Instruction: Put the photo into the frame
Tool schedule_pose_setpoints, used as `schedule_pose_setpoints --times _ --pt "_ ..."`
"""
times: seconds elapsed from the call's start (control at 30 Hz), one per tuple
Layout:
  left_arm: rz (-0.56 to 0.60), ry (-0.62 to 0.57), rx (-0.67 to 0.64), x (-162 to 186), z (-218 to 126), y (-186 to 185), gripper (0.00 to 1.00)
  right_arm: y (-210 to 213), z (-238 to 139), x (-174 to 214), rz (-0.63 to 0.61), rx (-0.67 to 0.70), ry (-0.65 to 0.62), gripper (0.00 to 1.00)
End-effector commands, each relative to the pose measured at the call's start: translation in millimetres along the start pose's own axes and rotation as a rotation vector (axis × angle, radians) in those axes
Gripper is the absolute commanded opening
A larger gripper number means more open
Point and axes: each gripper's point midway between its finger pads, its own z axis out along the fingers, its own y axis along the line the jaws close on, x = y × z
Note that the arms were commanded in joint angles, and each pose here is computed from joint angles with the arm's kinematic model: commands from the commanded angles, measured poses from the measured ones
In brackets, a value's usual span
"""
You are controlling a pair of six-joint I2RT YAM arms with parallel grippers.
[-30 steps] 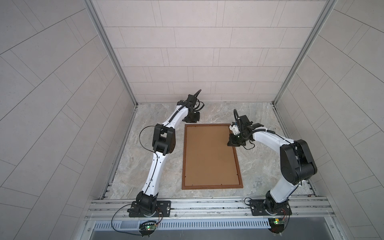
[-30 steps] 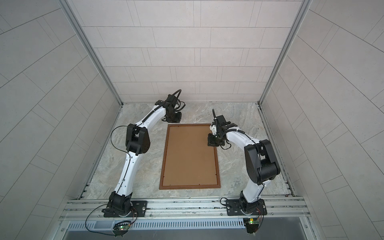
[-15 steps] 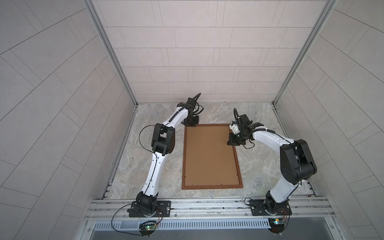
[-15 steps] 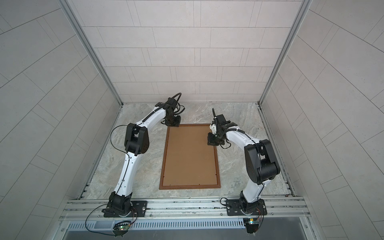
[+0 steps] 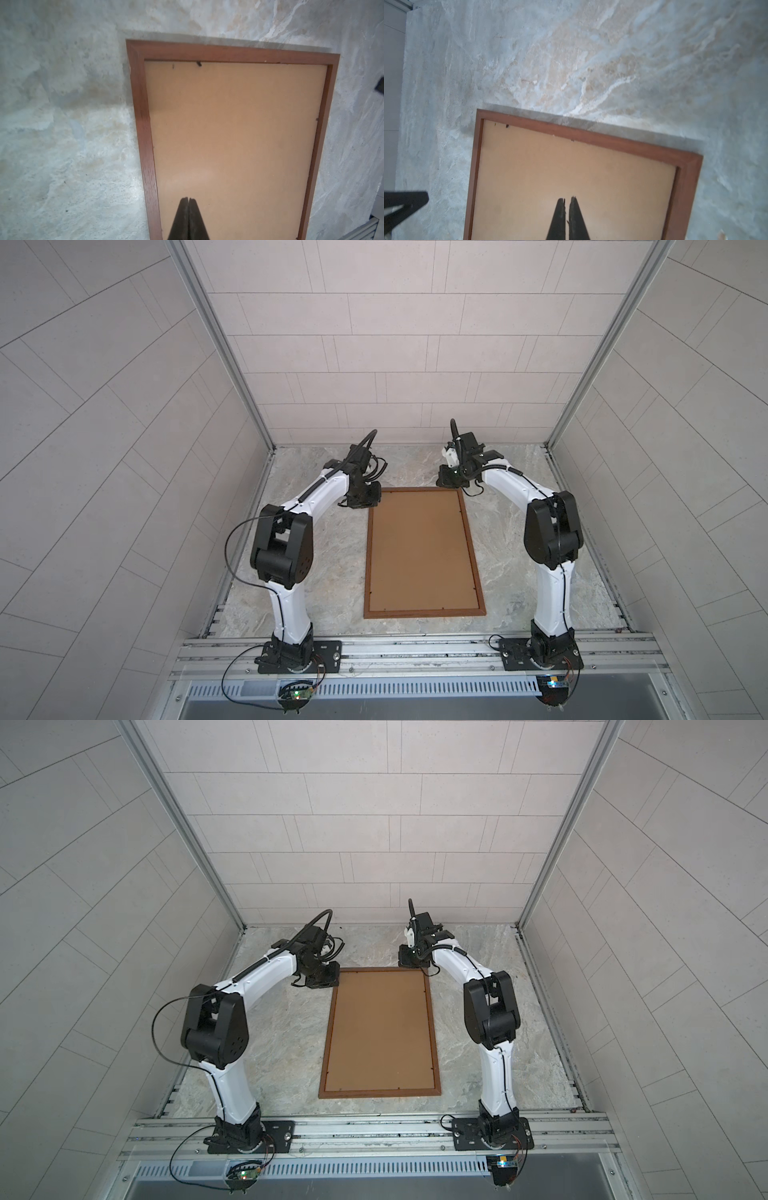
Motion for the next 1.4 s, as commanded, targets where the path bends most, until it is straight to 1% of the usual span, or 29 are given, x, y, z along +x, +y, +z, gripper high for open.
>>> schedule_pose_setpoints --times 0.0,0.13,0.3,0.5,0.63,0.73,0.83,1.03,1.37 --pt "-0.033 0.021 0.072 20.8 7.8 -6.5 0.03 5.7 20.1 1.5 -0.019 0.029 0.041 0.02" --pt "-0.030 0.057 0.094 44.1 9.4 -4.2 0.03 9.4 44.0 -4.7 -0.040 0.035 0.054 0.00" --pt "-0.027 0.091 0.092 58.9 15.4 0.5 0.02 6.3 60.1 -4.6 -0.068 0.076 0.098 0.00" --pt "-0.056 0.130 0.132 64.0 29.9 -2.5 0.02 -3.5 70.0 -3.9 -0.097 0.120 0.117 0.00" --pt "-0.055 0.130 0.133 63.3 30.8 -2.7 0.02 -11.8 74.0 4.2 -0.094 0.152 0.148 0.00" --pt "-0.055 0.141 0.136 64.6 33.3 -3.3 0.02 -13.1 77.3 7.2 -0.097 0.150 0.158 0.00" --pt "-0.050 0.154 0.127 67.2 35.2 -3.3 0.02 -14.8 81.1 8.9 -0.100 0.151 0.162 0.00" --pt "-0.014 0.180 0.066 76.1 37.0 -0.4 0.02 -16.9 85.4 9.0 -0.105 0.151 0.162 0.00" --pt "-0.005 0.196 0.052 81.5 41.5 -0.8 0.02 -16.1 86.0 14.8 -0.094 0.150 0.183 0.00"
